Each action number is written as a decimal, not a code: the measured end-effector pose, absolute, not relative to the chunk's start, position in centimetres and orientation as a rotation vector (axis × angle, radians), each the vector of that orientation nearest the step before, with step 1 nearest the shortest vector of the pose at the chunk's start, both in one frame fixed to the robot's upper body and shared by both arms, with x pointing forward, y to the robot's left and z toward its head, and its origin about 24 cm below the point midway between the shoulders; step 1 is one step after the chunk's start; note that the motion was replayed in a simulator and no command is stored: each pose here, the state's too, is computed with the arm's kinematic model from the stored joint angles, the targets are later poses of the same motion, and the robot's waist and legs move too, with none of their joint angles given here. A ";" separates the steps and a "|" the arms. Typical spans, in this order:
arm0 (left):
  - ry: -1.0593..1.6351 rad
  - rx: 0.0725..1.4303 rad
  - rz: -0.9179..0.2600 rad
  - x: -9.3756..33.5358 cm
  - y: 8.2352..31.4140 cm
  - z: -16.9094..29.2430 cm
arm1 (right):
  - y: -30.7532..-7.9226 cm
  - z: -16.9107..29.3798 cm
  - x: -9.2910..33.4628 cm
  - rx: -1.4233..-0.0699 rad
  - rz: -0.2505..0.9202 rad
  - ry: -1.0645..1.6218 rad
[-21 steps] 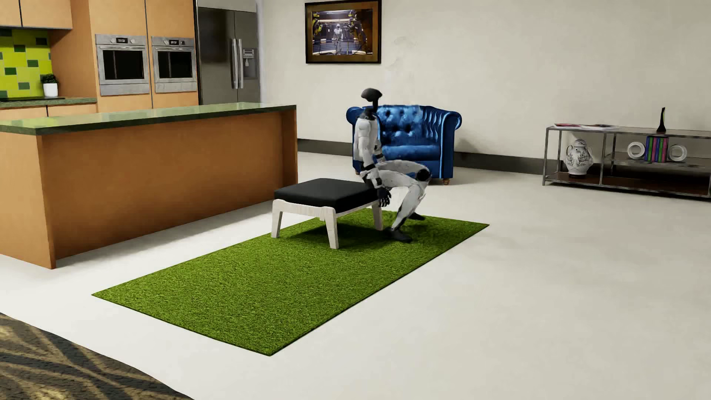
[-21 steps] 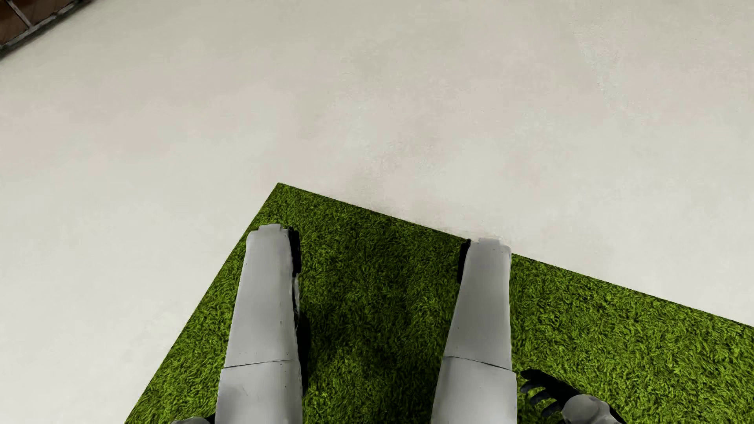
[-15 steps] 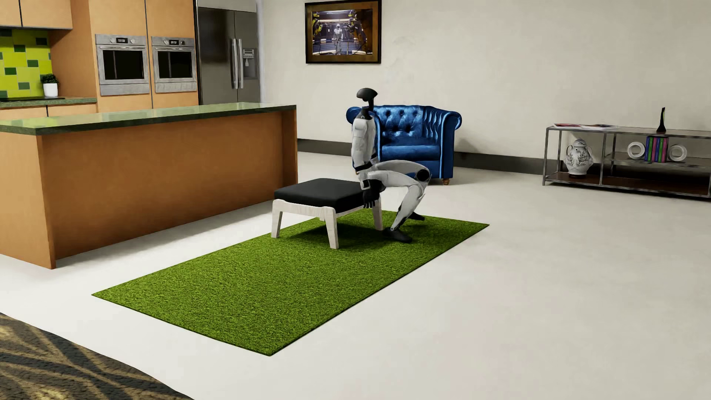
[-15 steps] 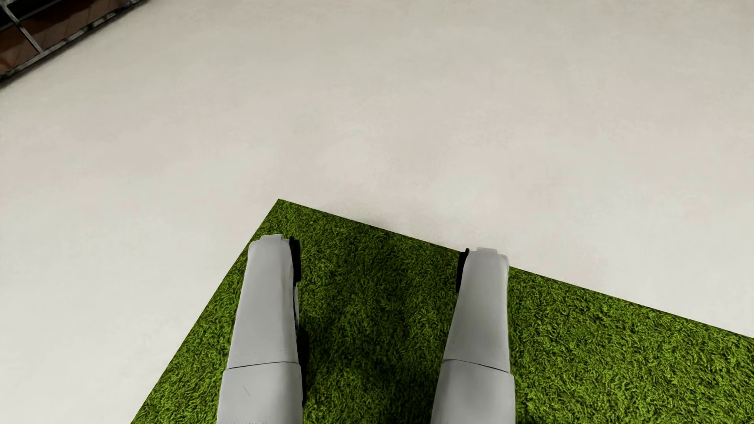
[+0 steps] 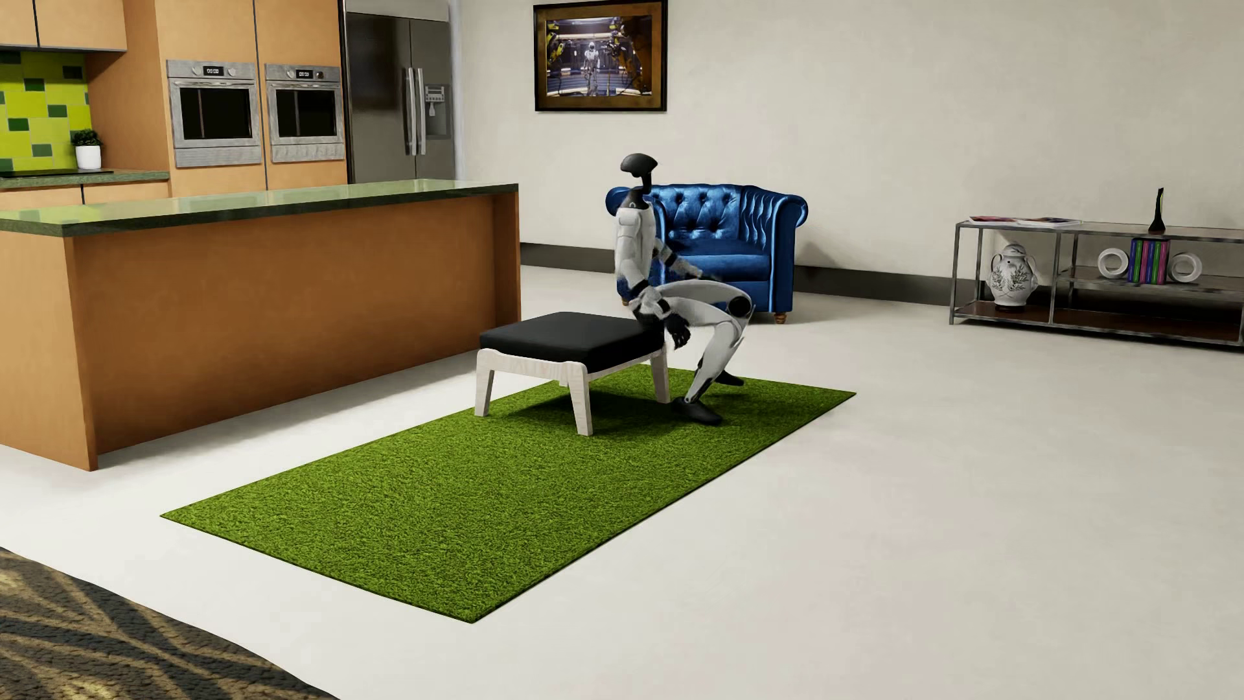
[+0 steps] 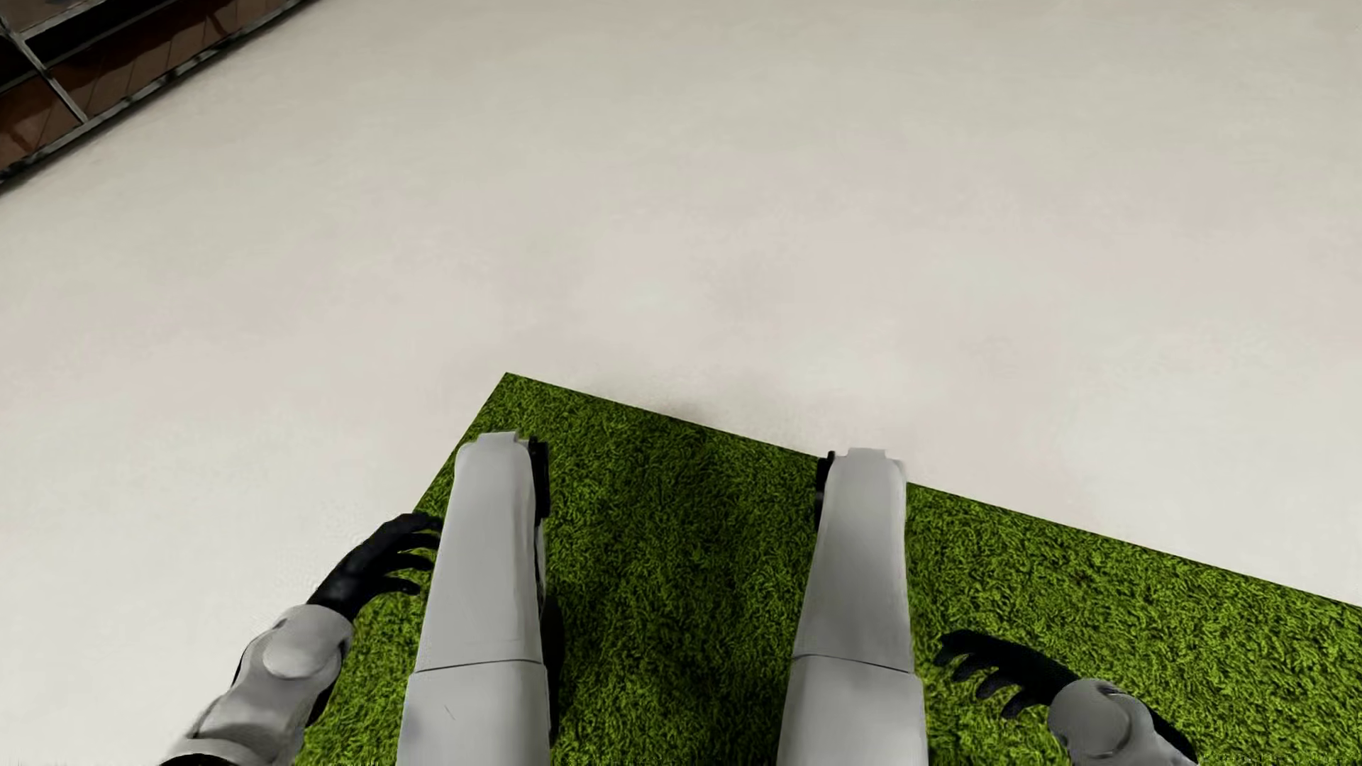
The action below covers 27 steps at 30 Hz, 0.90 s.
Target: Stand up from the chair
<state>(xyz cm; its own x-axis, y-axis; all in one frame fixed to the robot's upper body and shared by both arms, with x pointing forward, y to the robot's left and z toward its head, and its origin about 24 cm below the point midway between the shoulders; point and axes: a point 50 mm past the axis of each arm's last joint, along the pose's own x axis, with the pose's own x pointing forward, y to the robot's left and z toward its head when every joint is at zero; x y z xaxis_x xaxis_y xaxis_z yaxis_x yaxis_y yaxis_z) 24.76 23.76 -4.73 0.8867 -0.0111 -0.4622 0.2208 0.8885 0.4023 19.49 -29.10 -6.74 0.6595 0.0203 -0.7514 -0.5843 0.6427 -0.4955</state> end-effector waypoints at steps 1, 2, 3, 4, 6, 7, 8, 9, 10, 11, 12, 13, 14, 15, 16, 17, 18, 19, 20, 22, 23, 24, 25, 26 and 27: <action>0.299 0.492 -0.069 26.9 23.4 -1.6 | -29.1 -4.2 22.1 -0.881 0.279 0.633; 0.131 0.530 -0.045 28.6 22.8 1.7 | -28.2 -1.3 24.8 -0.949 0.212 0.442; -0.021 0.582 -0.068 29.9 21.8 4.9 | -26.5 1.6 27.0 -0.991 0.177 0.250; -0.145 0.652 -0.142 30.8 20.4 7.7 | -24.2 4.4 28.7 -1.028 0.184 0.066; -0.332 0.839 -0.421 31.7 16.5 12.0 | -18.7 9.1 30.9 -1.123 0.372 -0.230; -0.389 0.935 -0.573 31.6 14.5 13.2 | -15.8 10.6 31.2 -1.188 0.519 -0.335; -0.397 1.023 -0.719 31.5 12.9 13.9 | -13.3 11.6 31.3 -1.259 0.670 -0.404; -0.409 1.112 -0.852 31.2 11.4 14.3 | -11.2 12.0 31.2 -1.330 0.809 -0.445; -0.466 1.119 -0.852 31.2 10.7 14.7 | -9.5 12.3 31.0 -1.396 0.914 -0.498; -0.551 1.091 -0.774 31.5 10.6 15.9 | -8.5 13.0 31.2 -1.389 0.859 -0.610; -0.607 1.073 -0.733 31.6 10.6 17.2 | -8.5 13.7 31.3 -1.367 0.798 -0.668; -0.674 1.058 -0.722 31.1 10.3 18.4 | -8.5 14.8 31.0 -1.353 0.779 -0.718; -0.742 1.029 -0.705 30.6 10.0 19.5 | -8.3 15.8 30.5 -1.344 0.775 -0.782; -0.805 0.999 -0.688 30.0 9.8 20.6 | -8.1 16.5 30.1 -1.331 0.761 -0.839; -0.871 0.978 -0.674 29.4 9.6 21.7 | -8.1 17.2 29.8 -1.306 0.732 -0.896; -0.929 0.963 -0.662 28.8 9.6 22.7 | -8.2 18.0 29.5 -1.279 0.706 -0.951; -0.974 0.960 -0.652 28.4 9.6 23.6 | -8.3 18.7 29.2 -1.266 0.691 -0.995; -1.010 0.966 -0.651 28.0 9.5 24.2 | -8.3 19.3 28.9 -1.257 0.684 -1.037; -1.040 0.973 -0.668 27.7 9.2 24.7 | -8.4 19.7 28.6 -1.246 0.679 -1.059; -1.073 0.982 -0.678 27.7 8.8 25.2 | -8.5 19.9 28.7 -1.233 0.669 -1.078; -1.058 0.990 -0.679 27.9 8.8 24.8 | -8.5 19.5 28.9 -1.241 0.670 -1.060; -1.024 0.999 -0.669 28.5 8.9 24.2 | -8.6 19.0 29.4 -1.260 0.671 -1.025; -0.974 1.010 -0.652 29.3 9.1 23.3 | -8.7 18.1 30.1 -1.281 0.668 -0.976; -0.908 1.034 -0.645 30.3 9.3 22.2 | -8.8 17.0 30.9 -1.307 0.667 -0.912; -0.824 1.068 -0.648 31.5 9.4 20.7 | -8.9 15.6 31.8 -1.339 0.676 -0.827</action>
